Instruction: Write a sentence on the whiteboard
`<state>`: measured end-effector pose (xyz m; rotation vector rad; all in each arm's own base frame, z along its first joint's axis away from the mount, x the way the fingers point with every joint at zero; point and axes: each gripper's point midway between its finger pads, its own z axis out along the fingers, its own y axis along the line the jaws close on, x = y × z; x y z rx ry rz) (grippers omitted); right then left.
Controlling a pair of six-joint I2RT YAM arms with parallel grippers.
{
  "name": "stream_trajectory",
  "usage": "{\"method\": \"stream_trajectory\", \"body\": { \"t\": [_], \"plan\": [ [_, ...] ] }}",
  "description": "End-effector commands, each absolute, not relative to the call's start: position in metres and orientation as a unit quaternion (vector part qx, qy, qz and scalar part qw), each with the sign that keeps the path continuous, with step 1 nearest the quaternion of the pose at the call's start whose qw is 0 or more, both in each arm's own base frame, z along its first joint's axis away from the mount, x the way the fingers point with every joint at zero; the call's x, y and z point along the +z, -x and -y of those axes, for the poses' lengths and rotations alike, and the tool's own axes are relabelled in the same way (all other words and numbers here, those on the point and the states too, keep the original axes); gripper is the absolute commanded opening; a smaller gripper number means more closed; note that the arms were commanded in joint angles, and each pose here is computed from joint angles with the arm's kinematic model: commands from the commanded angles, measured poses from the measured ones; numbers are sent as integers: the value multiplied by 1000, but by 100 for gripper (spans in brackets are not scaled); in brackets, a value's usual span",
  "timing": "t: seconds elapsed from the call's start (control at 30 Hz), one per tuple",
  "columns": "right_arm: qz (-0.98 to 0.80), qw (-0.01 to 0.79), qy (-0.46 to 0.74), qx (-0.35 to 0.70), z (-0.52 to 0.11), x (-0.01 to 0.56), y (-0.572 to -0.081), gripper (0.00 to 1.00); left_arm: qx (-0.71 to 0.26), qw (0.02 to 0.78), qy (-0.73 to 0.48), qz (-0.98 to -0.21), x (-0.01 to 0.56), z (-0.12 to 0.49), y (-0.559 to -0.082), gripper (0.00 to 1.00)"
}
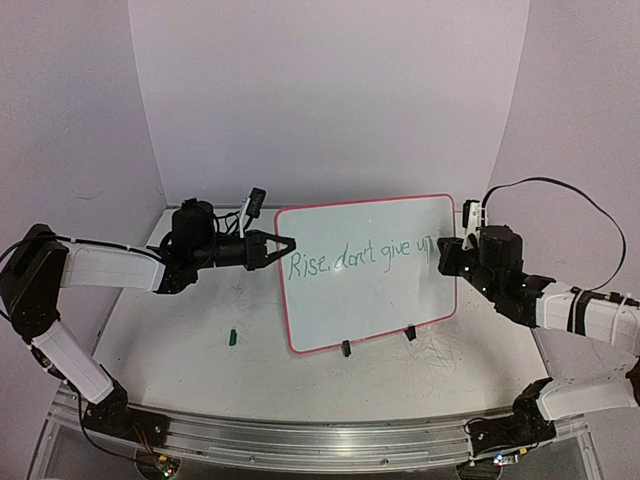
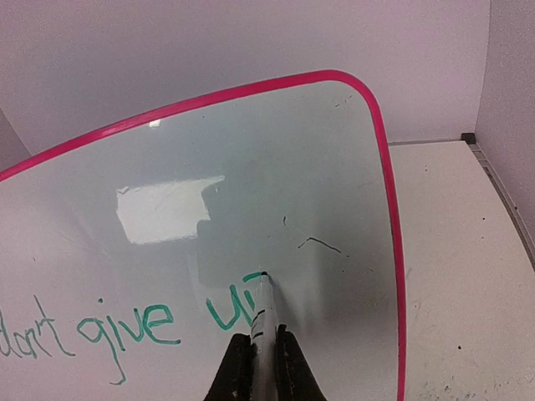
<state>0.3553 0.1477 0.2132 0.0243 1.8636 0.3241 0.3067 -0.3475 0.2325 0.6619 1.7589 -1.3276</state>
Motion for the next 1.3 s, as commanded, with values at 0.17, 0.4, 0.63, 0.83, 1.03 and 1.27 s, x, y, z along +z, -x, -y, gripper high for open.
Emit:
{"method": "stream_trajectory", "body": {
  "t": [0.17,0.4,0.63,0.83,1.03,1.27],
  "plan": [
    [-806,573,-10,150,-147,203,-348,0,-480,458,-255,-703,240,332,-323,0],
    [-803,569,8,178,-158,204,-344,0,-482,458,-254,-703,241,333,-323,0],
    [-793,580,-5,184,-155,216,-345,0,-481,455,-252,-706,238,333,-324,0],
    [-796,588,-52,134,-122,214,-335,0,-479,458,-252,-706,238,331,-323,0],
    [-804,577,-45,136,-121,205,-335,0,-479,457,-254,-705,237,332,-323,0],
    [-792,589,-33,158,-131,210,-344,0,-479,458,-253,-705,238,331,-323,0]
  ]
}}
